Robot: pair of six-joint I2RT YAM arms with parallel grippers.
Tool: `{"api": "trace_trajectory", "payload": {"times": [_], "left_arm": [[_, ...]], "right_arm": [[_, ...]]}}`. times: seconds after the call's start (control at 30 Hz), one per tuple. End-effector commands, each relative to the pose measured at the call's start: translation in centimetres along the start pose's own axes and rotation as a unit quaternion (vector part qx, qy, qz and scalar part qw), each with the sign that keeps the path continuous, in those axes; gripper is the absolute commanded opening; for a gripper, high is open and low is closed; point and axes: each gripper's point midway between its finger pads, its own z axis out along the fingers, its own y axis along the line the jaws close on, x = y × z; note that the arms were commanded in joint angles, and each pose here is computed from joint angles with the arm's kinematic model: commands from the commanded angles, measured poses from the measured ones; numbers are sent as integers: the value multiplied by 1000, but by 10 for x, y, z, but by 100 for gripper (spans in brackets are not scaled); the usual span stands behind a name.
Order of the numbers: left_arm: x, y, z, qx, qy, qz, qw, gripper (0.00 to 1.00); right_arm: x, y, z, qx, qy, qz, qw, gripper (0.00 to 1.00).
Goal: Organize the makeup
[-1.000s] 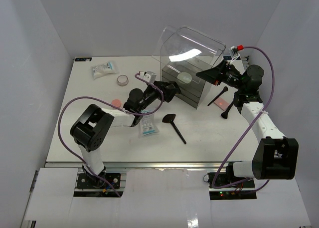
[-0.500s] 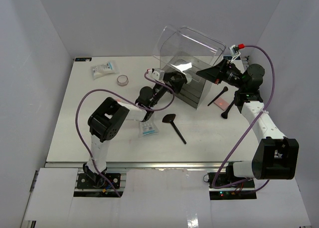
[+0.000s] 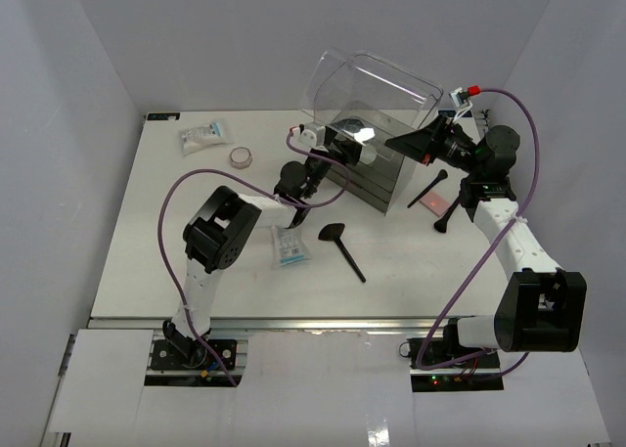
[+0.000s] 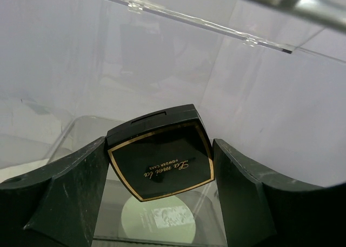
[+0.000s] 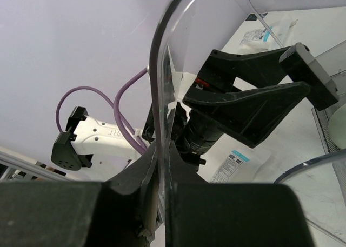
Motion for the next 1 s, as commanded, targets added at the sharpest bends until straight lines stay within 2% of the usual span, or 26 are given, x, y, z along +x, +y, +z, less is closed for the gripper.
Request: {"api": "trace_trajectory", "payload": {"times": [0.0, 0.13, 0.17, 0.2, 0.23, 0.6, 0.97], "left_arm": [[-10, 6, 12, -16, -21, 21, 999, 46], [1, 14, 11, -32, -1, 28, 999, 70], [2, 14, 11, -33, 2, 30, 999, 79], [2, 14, 11, -33, 5, 30, 999, 93], [1, 13, 10, -33, 6, 30, 999, 98], [-28, 7, -6, -32, 2, 34, 999, 98], [-62, -5, -59, -23, 24, 44, 998, 98]], "right_arm": [[-13, 39, 0, -50, -1, -67, 996, 8], [-12, 37, 0, -49, 0, -67, 997, 8], [-11, 38, 0, -49, 0, -67, 997, 8], [-11, 37, 0, -49, -1, -67, 997, 8], [-11, 37, 0, -48, 0, -66, 997, 8], [-9, 38, -2, -45, 0, -69, 997, 8], [-8, 35, -2, -38, 1, -75, 996, 8]]}}
